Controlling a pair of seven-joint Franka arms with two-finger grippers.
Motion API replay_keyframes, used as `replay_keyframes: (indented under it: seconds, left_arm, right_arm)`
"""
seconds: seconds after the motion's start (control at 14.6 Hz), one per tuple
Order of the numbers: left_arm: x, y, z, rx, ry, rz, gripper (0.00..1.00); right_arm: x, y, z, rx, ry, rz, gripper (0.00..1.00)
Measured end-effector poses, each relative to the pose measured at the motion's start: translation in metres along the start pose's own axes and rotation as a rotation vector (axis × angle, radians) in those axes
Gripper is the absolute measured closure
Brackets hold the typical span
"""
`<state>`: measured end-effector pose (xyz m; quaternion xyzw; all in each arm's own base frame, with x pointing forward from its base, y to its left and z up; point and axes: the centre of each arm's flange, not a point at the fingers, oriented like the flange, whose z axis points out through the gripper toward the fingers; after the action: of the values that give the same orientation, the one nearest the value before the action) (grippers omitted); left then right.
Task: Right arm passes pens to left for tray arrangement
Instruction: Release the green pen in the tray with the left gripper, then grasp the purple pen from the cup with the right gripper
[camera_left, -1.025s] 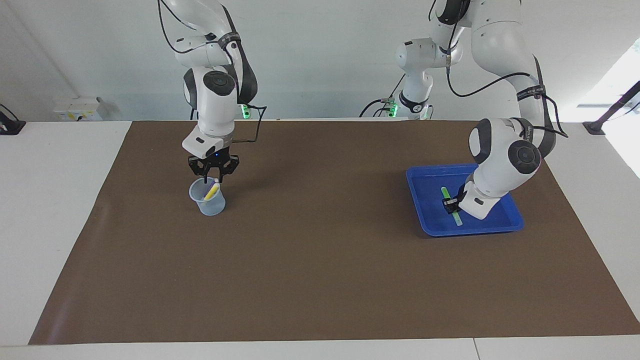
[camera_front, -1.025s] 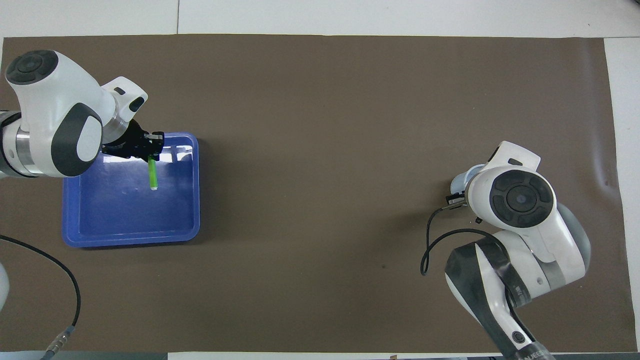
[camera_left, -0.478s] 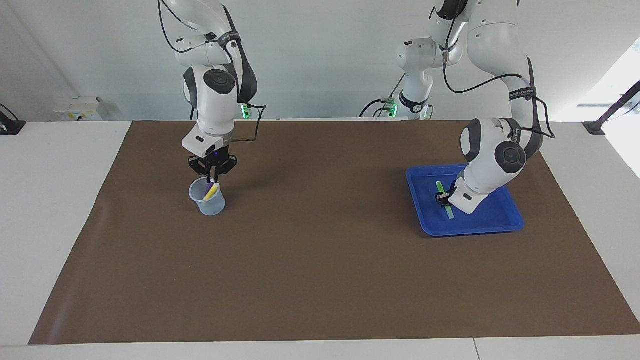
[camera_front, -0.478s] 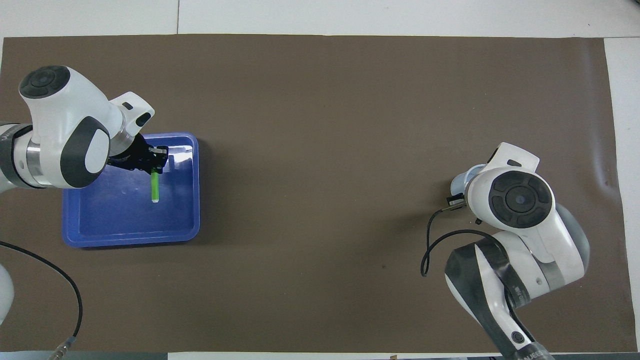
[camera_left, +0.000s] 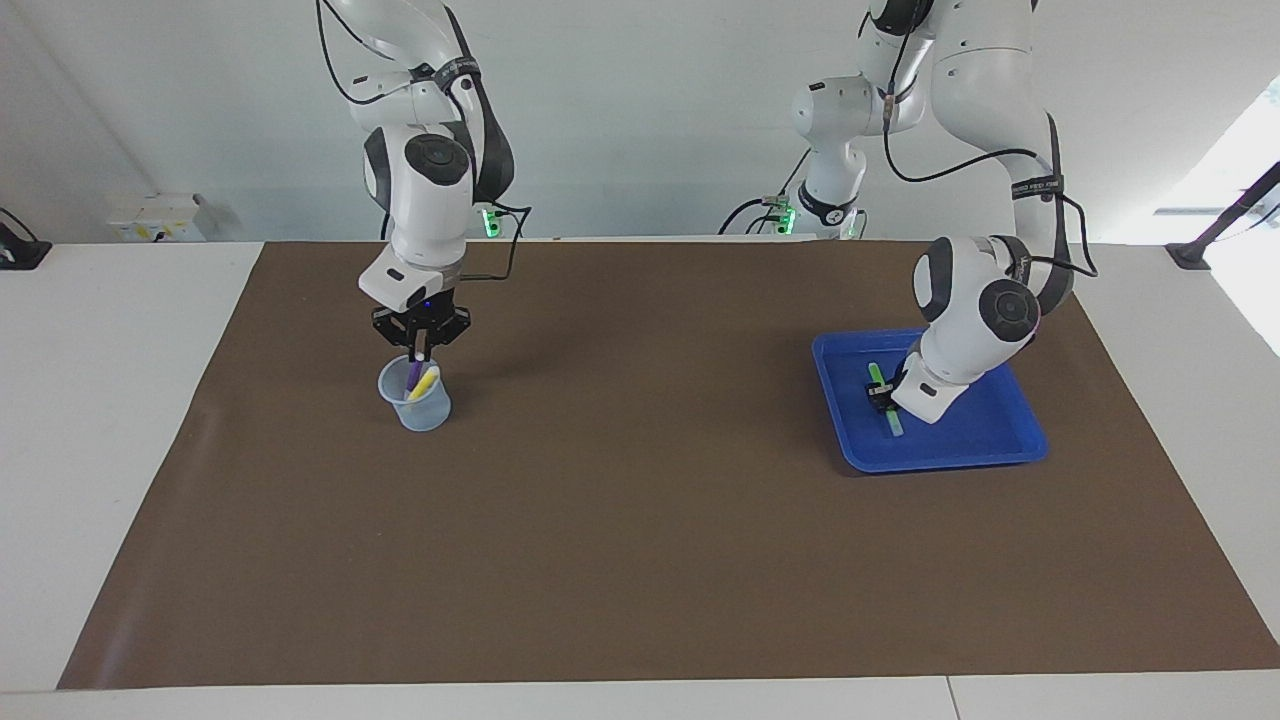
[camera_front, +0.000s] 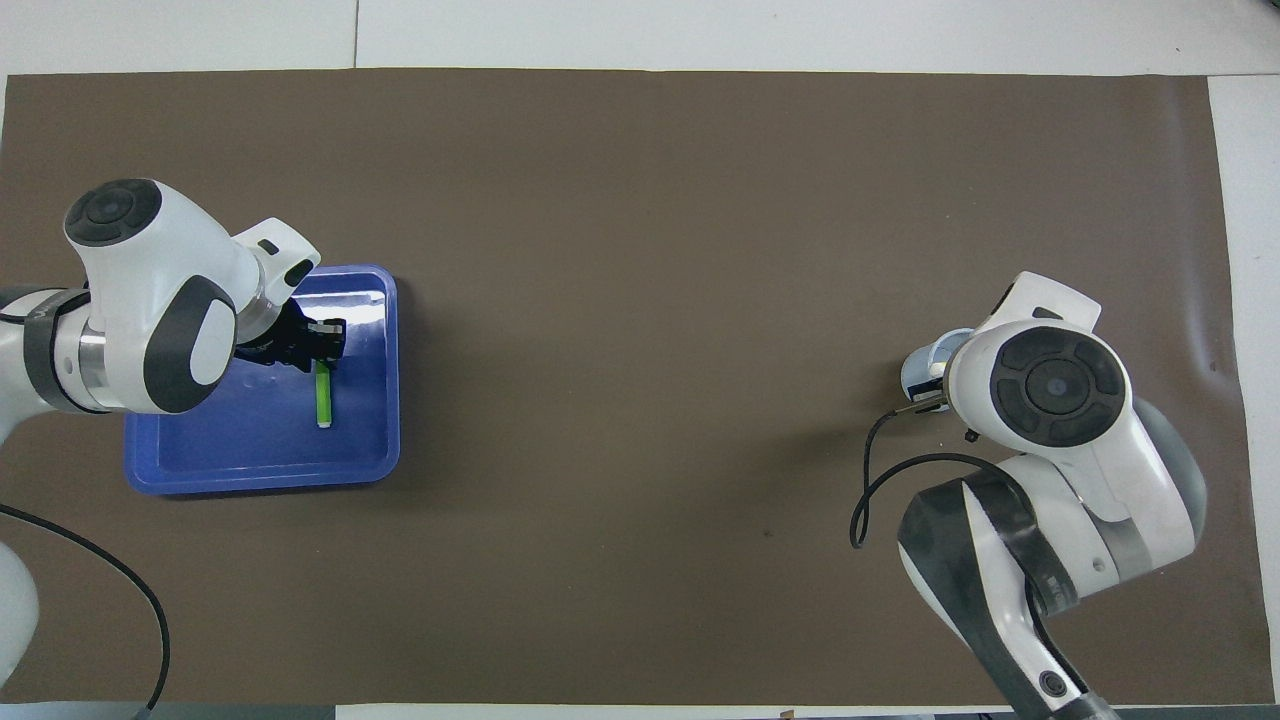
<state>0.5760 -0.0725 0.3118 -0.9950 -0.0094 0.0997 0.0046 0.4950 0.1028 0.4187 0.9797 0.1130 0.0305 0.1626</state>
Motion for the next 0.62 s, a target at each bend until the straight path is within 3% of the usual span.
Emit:
replay_keyframes:
  seconds: [0.21, 0.41, 0.62]
  left_arm:
    - [-0.001, -0.001, 0.0, 0.0, 0.005, -0.002, 0.3]
    - [-0.002, -0.001, -0.002, 0.0, 0.008, -0.002, 0.0]
    - [-0.002, -0.002, -0.003, 0.0, 0.011, -0.002, 0.0]
  right_arm:
    - [0.001, 0.016, -0.041, -0.01, 0.02, 0.04, 0.81]
    - [0.006, 0.029, -0.09, 0.073, 0.044, 0.12, 0.81]
    - [0.015, 0.037, -0.132, 0.199, 0.079, 0.214, 0.81]
